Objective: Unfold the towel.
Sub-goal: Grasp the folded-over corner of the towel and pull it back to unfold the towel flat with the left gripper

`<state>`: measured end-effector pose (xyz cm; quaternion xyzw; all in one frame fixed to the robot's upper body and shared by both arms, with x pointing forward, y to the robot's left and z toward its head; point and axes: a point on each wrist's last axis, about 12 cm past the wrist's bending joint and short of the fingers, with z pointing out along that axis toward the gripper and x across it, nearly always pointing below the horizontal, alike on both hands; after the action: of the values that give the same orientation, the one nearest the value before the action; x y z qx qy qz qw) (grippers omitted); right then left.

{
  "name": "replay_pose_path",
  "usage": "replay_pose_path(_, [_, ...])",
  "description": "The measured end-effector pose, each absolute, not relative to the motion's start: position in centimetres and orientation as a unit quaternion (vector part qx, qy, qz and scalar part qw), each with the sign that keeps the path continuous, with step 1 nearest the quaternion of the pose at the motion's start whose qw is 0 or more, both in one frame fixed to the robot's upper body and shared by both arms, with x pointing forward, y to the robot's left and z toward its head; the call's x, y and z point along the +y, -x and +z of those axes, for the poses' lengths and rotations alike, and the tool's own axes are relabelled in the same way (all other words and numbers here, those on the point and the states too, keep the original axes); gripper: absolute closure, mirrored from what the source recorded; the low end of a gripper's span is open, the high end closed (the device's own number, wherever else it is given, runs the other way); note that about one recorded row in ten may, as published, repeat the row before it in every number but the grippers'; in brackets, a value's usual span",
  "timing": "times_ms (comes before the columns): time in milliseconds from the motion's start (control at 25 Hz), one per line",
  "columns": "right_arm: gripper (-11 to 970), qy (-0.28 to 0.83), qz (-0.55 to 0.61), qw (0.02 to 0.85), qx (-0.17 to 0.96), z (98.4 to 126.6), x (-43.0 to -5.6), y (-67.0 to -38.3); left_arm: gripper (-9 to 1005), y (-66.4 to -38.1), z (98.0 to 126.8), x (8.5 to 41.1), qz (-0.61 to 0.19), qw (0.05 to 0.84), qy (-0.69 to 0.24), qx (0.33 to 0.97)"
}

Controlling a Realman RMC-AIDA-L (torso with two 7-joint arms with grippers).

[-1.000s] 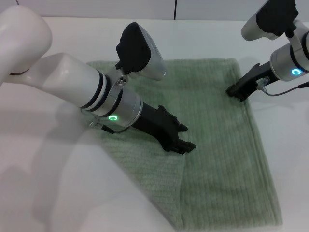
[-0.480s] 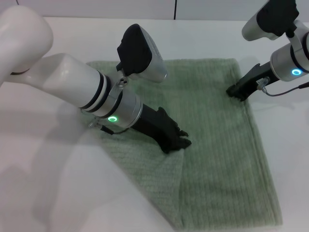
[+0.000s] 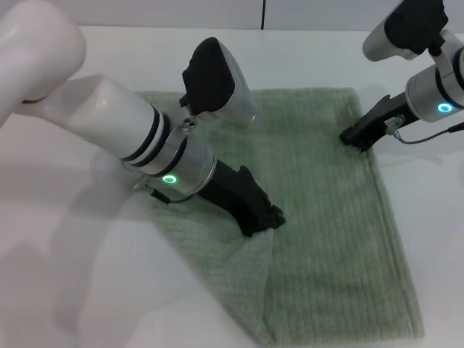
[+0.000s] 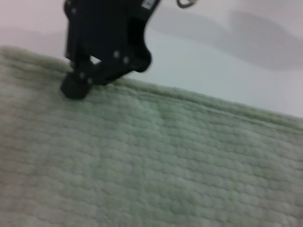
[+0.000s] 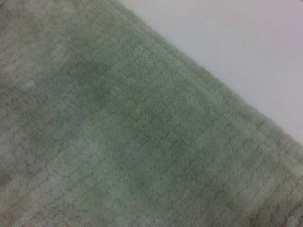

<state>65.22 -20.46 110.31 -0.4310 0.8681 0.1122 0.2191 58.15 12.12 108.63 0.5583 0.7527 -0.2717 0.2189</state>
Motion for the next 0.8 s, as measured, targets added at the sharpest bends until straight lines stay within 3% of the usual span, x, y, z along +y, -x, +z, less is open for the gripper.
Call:
replay_pose_path(120, [960, 0.431, 0.113, 0.218, 0.869, 110.2, -20.5, -65.2, 932, -57.9, 109.4, 12.1, -0.277, 0.182, -0.574, 0.749])
replay_pose_path(800, [960, 0.43, 0.112, 0.218, 0.869, 110.2, -20.6, -65.1, 909, -58.0, 113.2, 14.1, -0.291, 0.142, -0.578, 0.749])
